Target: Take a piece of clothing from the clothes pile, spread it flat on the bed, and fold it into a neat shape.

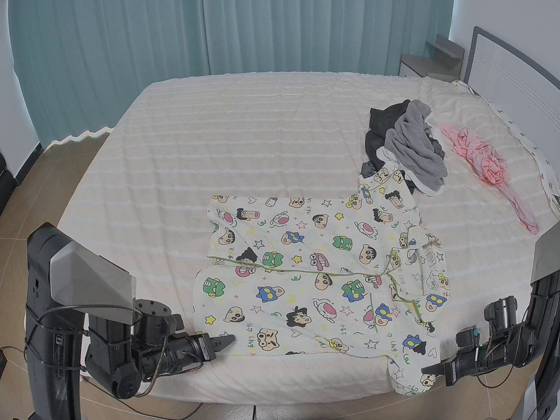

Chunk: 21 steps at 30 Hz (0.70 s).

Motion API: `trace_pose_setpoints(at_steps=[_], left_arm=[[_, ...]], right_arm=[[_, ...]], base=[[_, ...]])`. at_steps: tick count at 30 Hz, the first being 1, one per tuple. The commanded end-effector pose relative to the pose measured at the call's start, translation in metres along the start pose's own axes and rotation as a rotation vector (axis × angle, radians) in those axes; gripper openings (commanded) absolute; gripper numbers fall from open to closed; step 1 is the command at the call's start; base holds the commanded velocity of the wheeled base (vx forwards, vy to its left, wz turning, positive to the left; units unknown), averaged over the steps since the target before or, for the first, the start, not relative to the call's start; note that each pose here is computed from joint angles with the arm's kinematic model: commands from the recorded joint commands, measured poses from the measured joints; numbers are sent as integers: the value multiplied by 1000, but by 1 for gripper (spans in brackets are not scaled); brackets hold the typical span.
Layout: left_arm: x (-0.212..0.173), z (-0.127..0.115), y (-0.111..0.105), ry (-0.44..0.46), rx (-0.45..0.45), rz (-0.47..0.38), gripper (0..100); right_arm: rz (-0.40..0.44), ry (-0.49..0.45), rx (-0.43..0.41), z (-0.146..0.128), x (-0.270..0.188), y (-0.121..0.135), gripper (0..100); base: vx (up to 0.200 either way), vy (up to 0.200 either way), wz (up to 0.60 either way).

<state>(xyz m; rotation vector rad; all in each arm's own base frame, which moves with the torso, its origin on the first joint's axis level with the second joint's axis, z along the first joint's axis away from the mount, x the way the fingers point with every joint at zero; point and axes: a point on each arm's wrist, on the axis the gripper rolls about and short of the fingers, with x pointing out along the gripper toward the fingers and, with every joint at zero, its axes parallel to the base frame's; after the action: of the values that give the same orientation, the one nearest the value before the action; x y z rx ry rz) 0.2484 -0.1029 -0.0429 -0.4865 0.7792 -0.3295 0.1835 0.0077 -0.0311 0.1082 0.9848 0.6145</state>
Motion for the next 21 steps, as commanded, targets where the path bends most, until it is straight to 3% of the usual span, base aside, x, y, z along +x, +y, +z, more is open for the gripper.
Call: trace_pose_setpoints(at_steps=[1,15,21], left_arm=[[3,-4,-2,17,7,-5,0],[-18,-6,3,28,-24,28,0],[-33,-10,0,48,-46,35,0]], right_arm=[[3,13,8,-3,-2,2,0],[17,29,13,-3,-15,12,0],[28,86,54,-9,-22,17,0]], base=[[0,0,0],[0,0,0],[0,0,0]])
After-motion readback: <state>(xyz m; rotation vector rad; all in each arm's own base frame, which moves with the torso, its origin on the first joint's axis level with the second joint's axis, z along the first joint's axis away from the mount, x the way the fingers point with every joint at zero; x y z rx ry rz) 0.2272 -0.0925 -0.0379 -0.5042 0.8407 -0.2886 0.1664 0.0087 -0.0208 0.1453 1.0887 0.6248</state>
